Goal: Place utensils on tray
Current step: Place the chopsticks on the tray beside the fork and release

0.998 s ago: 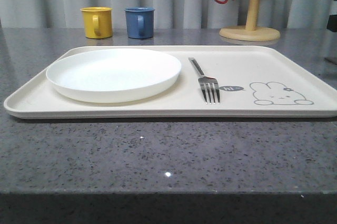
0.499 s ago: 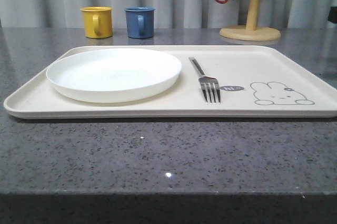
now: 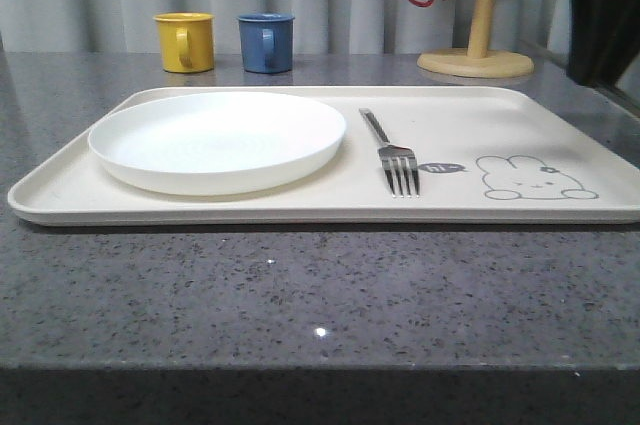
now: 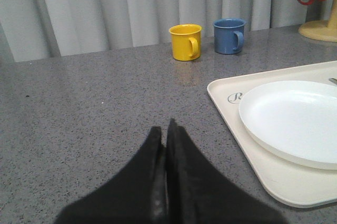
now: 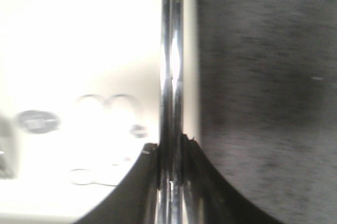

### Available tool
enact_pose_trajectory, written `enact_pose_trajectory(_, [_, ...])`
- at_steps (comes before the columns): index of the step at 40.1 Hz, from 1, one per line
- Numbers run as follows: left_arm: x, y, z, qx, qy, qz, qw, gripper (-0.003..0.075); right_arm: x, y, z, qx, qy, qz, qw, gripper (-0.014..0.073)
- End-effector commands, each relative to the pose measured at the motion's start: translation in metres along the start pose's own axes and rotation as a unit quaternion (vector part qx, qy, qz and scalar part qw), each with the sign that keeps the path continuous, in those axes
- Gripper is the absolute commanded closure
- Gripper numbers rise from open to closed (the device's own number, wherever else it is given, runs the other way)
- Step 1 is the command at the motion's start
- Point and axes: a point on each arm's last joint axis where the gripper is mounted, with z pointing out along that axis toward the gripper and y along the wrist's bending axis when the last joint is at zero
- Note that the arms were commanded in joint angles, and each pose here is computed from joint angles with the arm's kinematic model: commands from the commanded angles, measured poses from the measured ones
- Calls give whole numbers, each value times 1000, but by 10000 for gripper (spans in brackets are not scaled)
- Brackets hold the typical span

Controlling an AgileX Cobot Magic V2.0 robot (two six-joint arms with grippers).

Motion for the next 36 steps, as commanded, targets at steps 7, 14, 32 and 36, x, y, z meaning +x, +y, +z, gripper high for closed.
enact_pose_trajectory(7, [-16,2,-2,-7,-52,-5,999,738,-16,44,-7,-38,-21,-15,999,527])
enact_pose_trajectory(14, [-16,2,-2,-7,-52,-5,999,738,-23,54,12,-39,14,-7,999,527])
enact_pose_trajectory(32, [-16,2,-2,-7,-52,-5,999,738,-25,56,37,-27,52,-4,998,471])
enact_pose_trajectory(36, [-16,2,-2,-7,-52,-5,999,738,-25,56,39,-26,58,-3,998,379])
